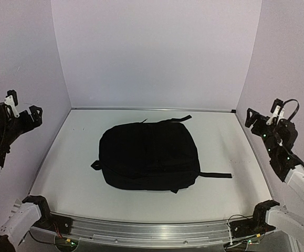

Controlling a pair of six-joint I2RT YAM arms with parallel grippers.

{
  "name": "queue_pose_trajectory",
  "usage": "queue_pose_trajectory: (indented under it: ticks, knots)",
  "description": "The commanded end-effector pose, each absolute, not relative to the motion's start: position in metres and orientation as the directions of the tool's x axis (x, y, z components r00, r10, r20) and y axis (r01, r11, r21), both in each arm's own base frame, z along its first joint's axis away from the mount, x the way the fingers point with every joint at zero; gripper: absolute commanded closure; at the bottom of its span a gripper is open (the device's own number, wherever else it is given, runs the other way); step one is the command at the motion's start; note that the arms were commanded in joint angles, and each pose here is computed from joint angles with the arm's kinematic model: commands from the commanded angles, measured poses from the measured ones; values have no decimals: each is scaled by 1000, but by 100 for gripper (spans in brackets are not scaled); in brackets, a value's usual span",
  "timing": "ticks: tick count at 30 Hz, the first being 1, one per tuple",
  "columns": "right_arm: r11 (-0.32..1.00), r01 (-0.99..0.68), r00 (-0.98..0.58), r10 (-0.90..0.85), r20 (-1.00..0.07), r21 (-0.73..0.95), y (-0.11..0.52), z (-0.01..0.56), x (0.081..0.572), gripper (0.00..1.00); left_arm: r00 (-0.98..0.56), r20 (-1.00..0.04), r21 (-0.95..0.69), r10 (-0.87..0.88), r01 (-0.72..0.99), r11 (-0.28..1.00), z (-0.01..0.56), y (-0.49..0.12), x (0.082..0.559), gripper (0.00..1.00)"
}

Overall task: Pack the student bag
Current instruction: Reset both arms

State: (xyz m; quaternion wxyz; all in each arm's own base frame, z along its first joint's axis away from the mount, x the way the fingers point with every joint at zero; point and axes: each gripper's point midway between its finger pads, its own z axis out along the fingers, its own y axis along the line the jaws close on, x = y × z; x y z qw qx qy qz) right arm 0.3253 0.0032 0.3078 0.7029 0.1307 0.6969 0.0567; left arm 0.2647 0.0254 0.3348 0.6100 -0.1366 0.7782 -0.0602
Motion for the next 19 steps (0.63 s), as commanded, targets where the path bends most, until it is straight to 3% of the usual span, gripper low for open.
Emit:
queue_pose_trajectory:
  ticks: [1, 19]
  knots:
    - [964, 91, 215, 227, -950, 251, -5, 329, 300, 2, -281, -937, -163, -205, -168, 972, 309, 31, 254, 0]
    - [953, 118, 249, 243, -938, 278, -14, 308, 285, 2, -250, -939, -198, -237, -172, 965, 304, 30, 250, 0]
